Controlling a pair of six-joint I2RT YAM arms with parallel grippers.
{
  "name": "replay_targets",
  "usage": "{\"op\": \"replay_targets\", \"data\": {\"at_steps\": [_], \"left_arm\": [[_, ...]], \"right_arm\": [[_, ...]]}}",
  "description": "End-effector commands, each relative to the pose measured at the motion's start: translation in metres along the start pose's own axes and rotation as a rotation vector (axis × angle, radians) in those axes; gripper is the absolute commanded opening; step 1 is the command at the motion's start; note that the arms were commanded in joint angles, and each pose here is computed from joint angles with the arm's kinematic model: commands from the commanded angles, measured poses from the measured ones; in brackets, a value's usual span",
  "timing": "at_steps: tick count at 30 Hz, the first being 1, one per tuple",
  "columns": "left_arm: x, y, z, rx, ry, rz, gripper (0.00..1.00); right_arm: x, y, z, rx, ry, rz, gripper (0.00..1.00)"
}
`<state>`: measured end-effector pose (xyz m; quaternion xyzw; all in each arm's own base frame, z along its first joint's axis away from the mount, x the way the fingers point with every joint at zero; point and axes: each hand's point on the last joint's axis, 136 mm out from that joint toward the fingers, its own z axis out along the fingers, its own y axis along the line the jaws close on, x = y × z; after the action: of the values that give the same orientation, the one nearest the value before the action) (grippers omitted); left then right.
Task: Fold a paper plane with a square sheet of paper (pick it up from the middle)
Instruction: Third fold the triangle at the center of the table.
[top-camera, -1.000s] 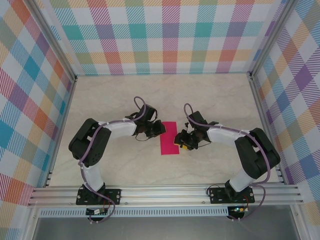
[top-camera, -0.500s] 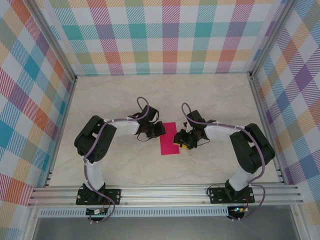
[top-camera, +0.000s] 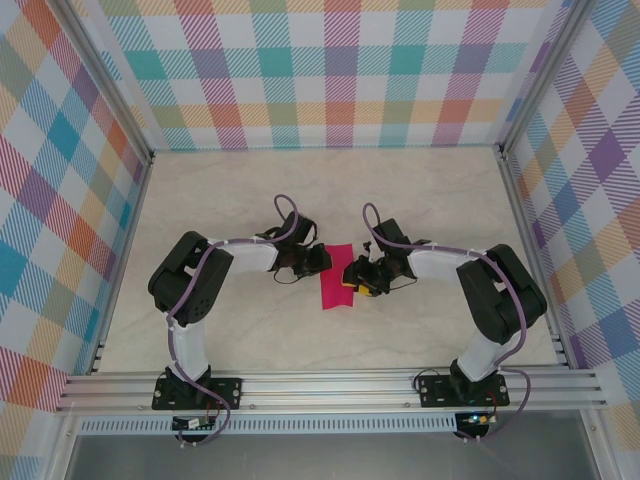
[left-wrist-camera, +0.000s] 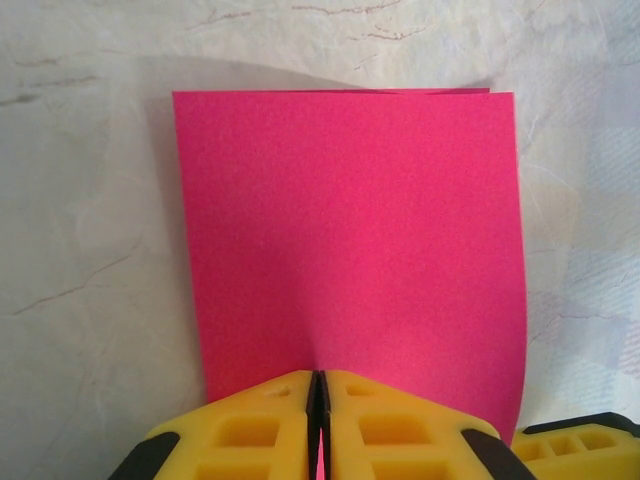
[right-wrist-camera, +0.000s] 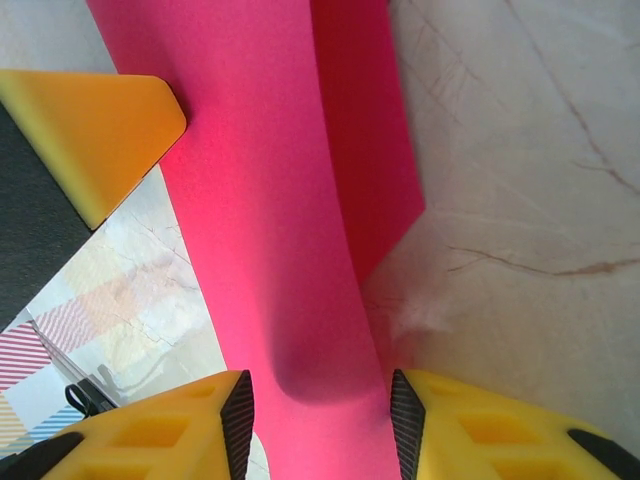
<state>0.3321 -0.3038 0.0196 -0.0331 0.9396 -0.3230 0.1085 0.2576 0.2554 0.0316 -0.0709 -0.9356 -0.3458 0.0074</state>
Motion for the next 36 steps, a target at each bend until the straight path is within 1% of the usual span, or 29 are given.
{"op": "replay_targets", "data": {"at_steps": [1, 8, 13, 14, 19, 22, 23, 27, 29, 31, 33, 36], "left_arm": [[0.027, 0.029, 0.008, -0.081, 0.076, -0.016, 0.12], [0.029, 0.033, 0.008, -0.092, 0.082, -0.014, 0.12], [0.031, 0.036, 0.005, -0.108, 0.082, -0.009, 0.12], [0.031, 0.035, 0.004, -0.105, 0.078, -0.008, 0.12], [0.027, 0.024, -0.006, -0.077, 0.063, 0.022, 0.14], [0.024, 0.015, -0.019, -0.059, 0.036, 0.047, 0.17], [0.023, 0.013, -0.023, -0.057, 0.025, 0.052, 0.18], [0.022, 0.004, -0.049, -0.046, -0.029, 0.085, 0.22], [0.025, 0.002, -0.063, -0.037, -0.055, 0.106, 0.25], [0.03, -0.003, -0.078, -0.025, -0.086, 0.138, 0.29], [0.037, -0.006, -0.091, -0.028, -0.12, 0.175, 0.37], [0.052, -0.016, -0.102, -0.021, -0.143, 0.244, 0.41]], "right_arm": [[-0.012, 0.009, -0.004, -0.035, -0.021, -0.018, 0.46], [-0.026, 0.021, -0.002, -0.084, -0.002, -0.051, 0.49], [-0.029, 0.024, -0.003, -0.084, 0.008, -0.072, 0.44], [-0.029, 0.022, -0.002, -0.075, 0.019, -0.068, 0.42], [-0.023, 0.01, 0.005, -0.048, 0.059, -0.039, 0.2], [-0.021, 0.011, 0.005, -0.07, 0.063, -0.033, 0.09], [-0.02, 0.013, 0.005, -0.079, 0.066, -0.032, 0.06], [-0.017, 0.025, 0.006, -0.163, 0.084, -0.009, 0.04], [-0.017, 0.028, 0.007, -0.174, 0.082, 0.01, 0.04], [-0.016, 0.029, 0.009, -0.181, 0.083, 0.035, 0.04], [-0.015, 0.032, 0.012, -0.189, 0.084, 0.058, 0.04], [-0.013, 0.038, 0.018, -0.19, 0.093, 0.06, 0.05]]}}
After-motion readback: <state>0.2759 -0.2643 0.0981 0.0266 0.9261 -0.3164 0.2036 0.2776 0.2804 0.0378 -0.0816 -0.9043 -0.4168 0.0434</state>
